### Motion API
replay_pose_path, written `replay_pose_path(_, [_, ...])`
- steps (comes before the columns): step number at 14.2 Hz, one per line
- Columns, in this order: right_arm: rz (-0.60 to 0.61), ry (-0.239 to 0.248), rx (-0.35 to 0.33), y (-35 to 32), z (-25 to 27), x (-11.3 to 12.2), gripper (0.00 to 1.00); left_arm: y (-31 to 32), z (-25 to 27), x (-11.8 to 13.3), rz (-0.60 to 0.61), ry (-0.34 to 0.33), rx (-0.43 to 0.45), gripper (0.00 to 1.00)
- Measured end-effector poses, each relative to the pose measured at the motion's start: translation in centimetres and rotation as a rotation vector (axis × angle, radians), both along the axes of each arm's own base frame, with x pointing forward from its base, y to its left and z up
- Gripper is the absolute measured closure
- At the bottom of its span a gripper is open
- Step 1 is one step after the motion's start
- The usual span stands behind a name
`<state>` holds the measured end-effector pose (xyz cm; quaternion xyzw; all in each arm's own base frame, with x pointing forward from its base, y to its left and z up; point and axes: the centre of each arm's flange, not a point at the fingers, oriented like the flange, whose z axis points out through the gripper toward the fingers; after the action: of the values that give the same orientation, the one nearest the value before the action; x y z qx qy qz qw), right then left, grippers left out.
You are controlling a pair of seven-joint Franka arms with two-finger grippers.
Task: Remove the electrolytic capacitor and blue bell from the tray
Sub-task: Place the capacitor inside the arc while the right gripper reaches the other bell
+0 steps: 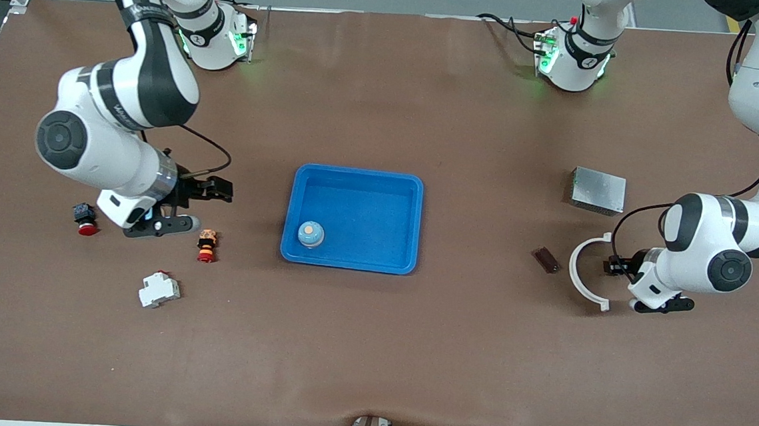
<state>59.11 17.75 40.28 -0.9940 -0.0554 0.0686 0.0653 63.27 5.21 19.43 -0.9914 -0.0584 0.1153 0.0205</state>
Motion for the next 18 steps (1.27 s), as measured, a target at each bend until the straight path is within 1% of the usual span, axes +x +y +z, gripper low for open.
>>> replay_pose_path(1, [-0.018,-0.009,-0.003,1.3,-0.1,-0.2,0.0,0.0,0.4,0.2,0.0,-0.008,0.001,0.21])
replay_pose_path(2, [-0.039,-0.016,-0.006,2.7,-0.4,-0.4,0.0,0.0,0.9,0.4,-0.001,-0.017,0.002,0.1])
replay_pose_path(3, [-0.069,-0.025,-0.009,4.2,-0.8,-0.6,0.0,-0.2,1.6,0.7,-0.004,-0.027,0.004,0.01])
replay_pose_path(7, [-0.242,-0.061,-0.016,10.6,-4.3,-1.4,0.0,-2.9,6.1,1.1,-0.024,-0.053,0.003,0.0])
replay_pose_path(10, [-0.303,-0.094,-0.01,14.5,-8.9,-2.0,0.0,-5.0,10.0,0.9,0.004,-0.064,-0.033,0.0])
replay_pose_path(11, [-0.307,-0.094,-0.015,15.0,-10.7,-2.0,0.0,-5.6,11.4,0.9,0.001,-0.076,-0.035,0.0])
replay_pose_path(14, [-0.315,-0.067,-0.046,14.6,-14.9,-1.7,0.0,-7.3,15.7,0.6,-0.024,-0.12,-0.021,0.0])
replay_pose_path(18, [-0.308,-0.044,-0.066,15.1,-17.7,-1.7,0.0,-9.5,21.8,-0.7,-0.061,-0.163,0.017,0.0])
